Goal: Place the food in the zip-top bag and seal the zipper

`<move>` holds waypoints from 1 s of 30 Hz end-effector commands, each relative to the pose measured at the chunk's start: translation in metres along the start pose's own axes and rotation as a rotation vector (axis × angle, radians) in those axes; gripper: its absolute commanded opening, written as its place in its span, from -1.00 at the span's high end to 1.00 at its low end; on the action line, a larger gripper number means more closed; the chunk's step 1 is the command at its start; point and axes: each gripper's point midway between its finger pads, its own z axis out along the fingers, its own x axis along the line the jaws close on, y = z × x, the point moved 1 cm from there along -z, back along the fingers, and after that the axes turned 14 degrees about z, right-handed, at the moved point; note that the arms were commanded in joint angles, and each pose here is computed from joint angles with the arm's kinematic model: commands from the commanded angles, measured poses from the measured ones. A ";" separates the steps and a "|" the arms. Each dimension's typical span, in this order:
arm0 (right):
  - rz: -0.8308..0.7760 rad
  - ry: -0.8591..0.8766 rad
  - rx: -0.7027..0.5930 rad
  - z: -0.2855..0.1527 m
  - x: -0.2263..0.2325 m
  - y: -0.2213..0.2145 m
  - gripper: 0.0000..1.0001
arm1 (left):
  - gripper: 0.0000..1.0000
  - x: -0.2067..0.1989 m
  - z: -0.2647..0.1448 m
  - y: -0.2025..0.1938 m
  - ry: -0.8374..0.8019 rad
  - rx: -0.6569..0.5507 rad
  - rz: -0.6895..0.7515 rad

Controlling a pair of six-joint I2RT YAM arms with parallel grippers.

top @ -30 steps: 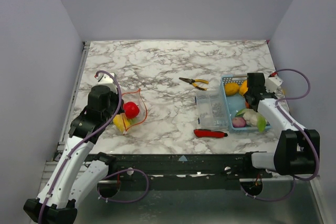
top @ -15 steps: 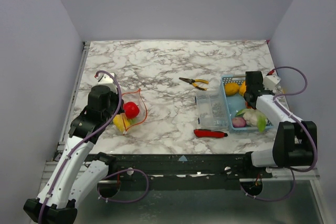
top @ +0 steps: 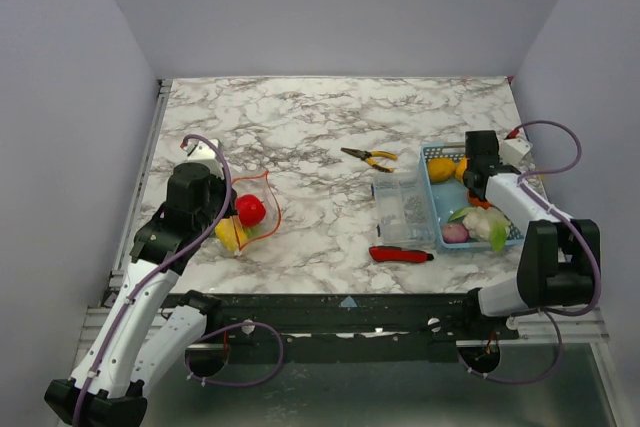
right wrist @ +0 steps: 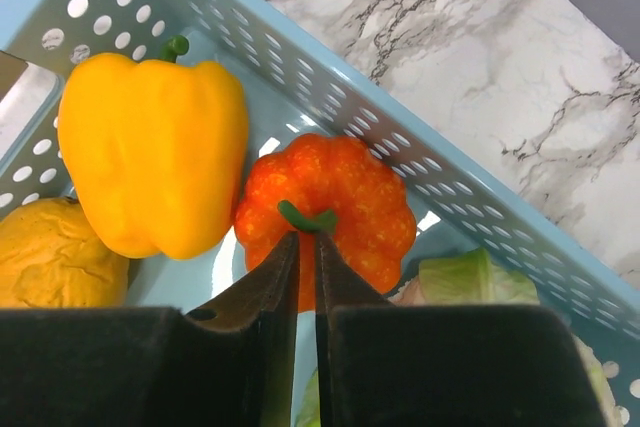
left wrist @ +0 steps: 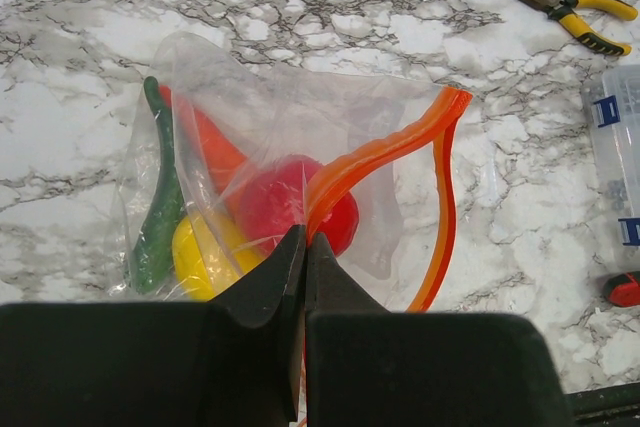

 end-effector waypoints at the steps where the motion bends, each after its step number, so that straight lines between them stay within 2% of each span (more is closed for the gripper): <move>1: 0.013 -0.004 -0.044 -0.011 0.001 0.023 0.78 | 1.00 -0.003 -0.006 0.011 -0.021 -0.043 0.001; 8: 0.049 0.151 -0.069 -0.051 0.006 0.049 0.99 | 1.00 -0.005 -0.004 0.010 -0.031 -0.036 0.002; 12: 0.065 0.187 -0.098 -0.056 0.006 0.054 0.96 | 1.00 -0.005 -0.003 0.010 -0.030 -0.031 0.002; 15: 0.063 0.161 -0.074 -0.045 0.008 0.044 0.51 | 1.00 -0.005 -0.003 0.010 -0.031 -0.031 0.002; 21: 0.056 0.157 -0.007 -0.020 0.029 0.025 -0.09 | 1.00 -0.004 -0.004 0.010 -0.026 -0.033 0.002; 26: 0.068 0.192 0.022 0.000 0.046 0.023 -0.40 | 1.00 -0.005 -0.003 0.009 -0.030 -0.031 0.002; 30: 0.030 0.175 0.036 0.015 0.053 0.016 -0.45 | 1.00 -0.005 -0.003 0.009 -0.033 -0.031 0.002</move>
